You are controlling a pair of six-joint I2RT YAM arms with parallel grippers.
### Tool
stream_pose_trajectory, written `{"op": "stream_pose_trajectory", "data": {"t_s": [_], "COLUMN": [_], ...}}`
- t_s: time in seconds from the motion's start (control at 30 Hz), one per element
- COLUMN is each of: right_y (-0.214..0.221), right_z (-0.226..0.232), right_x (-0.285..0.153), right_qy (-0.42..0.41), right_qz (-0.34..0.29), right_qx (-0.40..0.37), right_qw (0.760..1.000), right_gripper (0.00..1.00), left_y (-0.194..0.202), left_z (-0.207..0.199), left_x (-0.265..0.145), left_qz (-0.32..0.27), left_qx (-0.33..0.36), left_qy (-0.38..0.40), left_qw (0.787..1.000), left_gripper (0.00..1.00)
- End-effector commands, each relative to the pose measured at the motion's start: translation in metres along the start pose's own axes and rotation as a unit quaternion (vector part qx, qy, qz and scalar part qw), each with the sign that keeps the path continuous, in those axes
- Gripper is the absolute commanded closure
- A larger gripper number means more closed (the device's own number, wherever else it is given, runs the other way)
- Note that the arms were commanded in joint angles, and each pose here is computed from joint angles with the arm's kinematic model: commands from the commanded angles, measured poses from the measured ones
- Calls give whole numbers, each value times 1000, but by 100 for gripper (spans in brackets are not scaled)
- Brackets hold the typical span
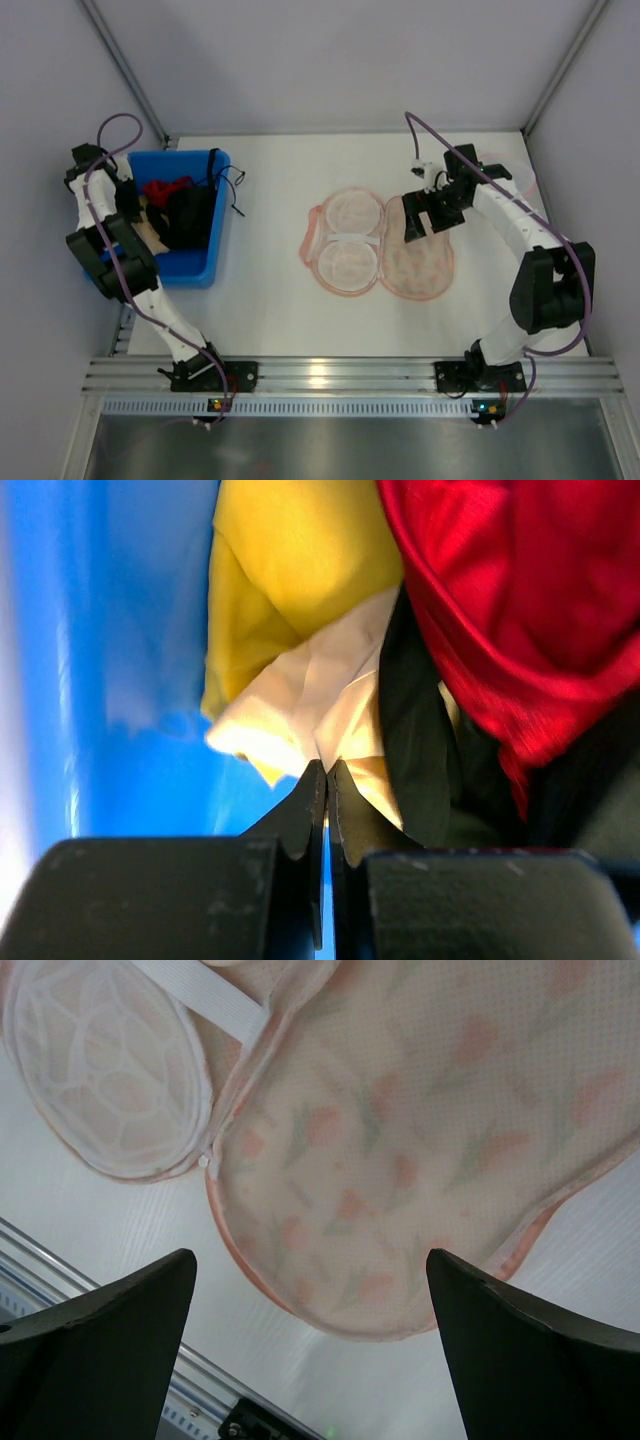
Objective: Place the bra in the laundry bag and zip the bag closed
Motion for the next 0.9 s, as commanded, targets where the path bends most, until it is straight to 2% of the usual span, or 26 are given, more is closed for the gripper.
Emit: {"op": "stream_pose_trajectory", "data": {"t_s": [0.0, 0.13, 0.37, 0.6, 0.63, 0.83, 0.87], "right_y": [-7, -7, -18, -6, -4, 14, 15], "right_z": [6, 14, 19, 19, 21, 37, 39], "right_x": [10, 29, 56, 84, 89, 113, 114], "right_qy": [-11, -17, -24, -33, -38, -80, -86], "right_qz": [-11, 7, 26, 56, 58, 85, 87], "right_qx": [-25, -47, -56, -54, -60, -76, -77], "right_qw": [1000, 999, 998, 996, 996, 990, 989], "right_gripper": [2, 2, 4, 5, 5, 7, 7], "left_y": [-11, -10, -8, 2, 6, 21, 24], "left_z": [-6, -11, -21, -49, -58, -84, -91], "left_x": [-68, -139, -215, -267, -276, -306, -312], "left_qz": [-99, -187, -286, -350, -358, -366, -361], "left_qx": [24, 35, 51, 96, 113, 141, 149], "left_qy": [-1, -21, -18, 110, 156, 288, 325], "left_qw": [995, 982, 957, 925, 914, 874, 861], "left_gripper": [100, 100, 100, 100, 100, 100, 100]}}
Point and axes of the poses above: each gripper's point midway between its finger pads, its own x axis out along the fingers, its own z axis along the line the jaws close on, y = z × x, the point moved 10 cm from there along -x, back along the fingers, and after that the axes turned 11 degrees about -x, right-handed, at the moved point
